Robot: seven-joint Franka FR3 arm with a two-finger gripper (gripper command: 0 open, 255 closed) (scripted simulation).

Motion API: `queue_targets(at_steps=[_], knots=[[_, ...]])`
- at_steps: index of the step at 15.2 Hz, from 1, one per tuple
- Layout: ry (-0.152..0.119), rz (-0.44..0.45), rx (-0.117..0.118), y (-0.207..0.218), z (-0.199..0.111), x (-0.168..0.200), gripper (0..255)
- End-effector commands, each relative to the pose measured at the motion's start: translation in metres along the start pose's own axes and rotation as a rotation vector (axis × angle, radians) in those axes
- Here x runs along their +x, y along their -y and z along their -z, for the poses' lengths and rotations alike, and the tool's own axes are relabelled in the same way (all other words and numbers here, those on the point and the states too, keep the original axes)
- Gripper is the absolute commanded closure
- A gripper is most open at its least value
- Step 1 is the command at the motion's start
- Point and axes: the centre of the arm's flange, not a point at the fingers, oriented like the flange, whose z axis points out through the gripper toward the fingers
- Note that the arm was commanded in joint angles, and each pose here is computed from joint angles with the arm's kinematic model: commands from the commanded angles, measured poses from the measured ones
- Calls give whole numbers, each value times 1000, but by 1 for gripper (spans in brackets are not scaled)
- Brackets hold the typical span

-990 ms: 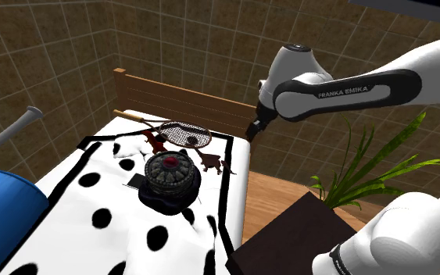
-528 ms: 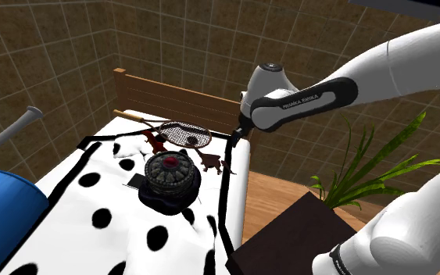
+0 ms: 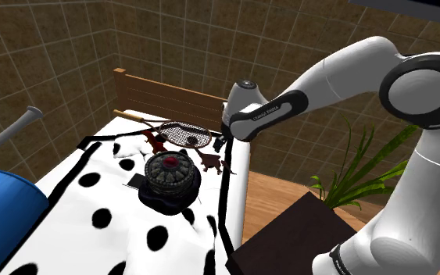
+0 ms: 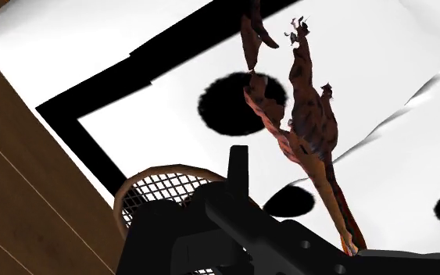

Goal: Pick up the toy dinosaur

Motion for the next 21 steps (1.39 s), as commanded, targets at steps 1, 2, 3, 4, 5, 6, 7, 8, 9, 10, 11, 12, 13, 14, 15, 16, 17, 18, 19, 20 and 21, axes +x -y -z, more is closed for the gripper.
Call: queue_targets(at_steps=[1, 2, 3, 4, 5, 6, 7, 8, 9, 10, 11, 12, 13, 14, 15, 16, 17, 18, 19, 20, 21], knots=[[-6, 10, 3, 1, -22, 15, 0], [-8, 16, 5, 2, -33, 22, 0], [-11, 21, 7, 2, -44, 29, 0], [-13, 26, 8, 3, -55, 36, 0], [-16, 31, 10, 4, -65, 43, 0], [-19, 36, 11, 5, -76, 50, 0], [-21, 42, 13, 6, -87, 57, 0], [-24, 47, 15, 7, -98, 64, 0], [-25, 49, 16, 7, -103, 68, 0], [-25, 49, 16, 8, -108, 67, 0], [-25, 49, 16, 9, -113, 66, 0], [-25, 49, 16, 9, -118, 65, 0], [-25, 49, 16, 10, -123, 65, 0], [-25, 49, 16, 10, -129, 64, 0], [-25, 49, 16, 11, -134, 63, 0], [-25, 49, 16, 11, -139, 62, 0], [-25, 49, 16, 12, -142, 62, 0], [-25, 49, 16, 12, -142, 62, 0], [-25, 49, 16, 12, -142, 62, 255], [-25, 49, 15, 12, -143, 62, 255], [-25, 49, 15, 12, -143, 62, 255]])
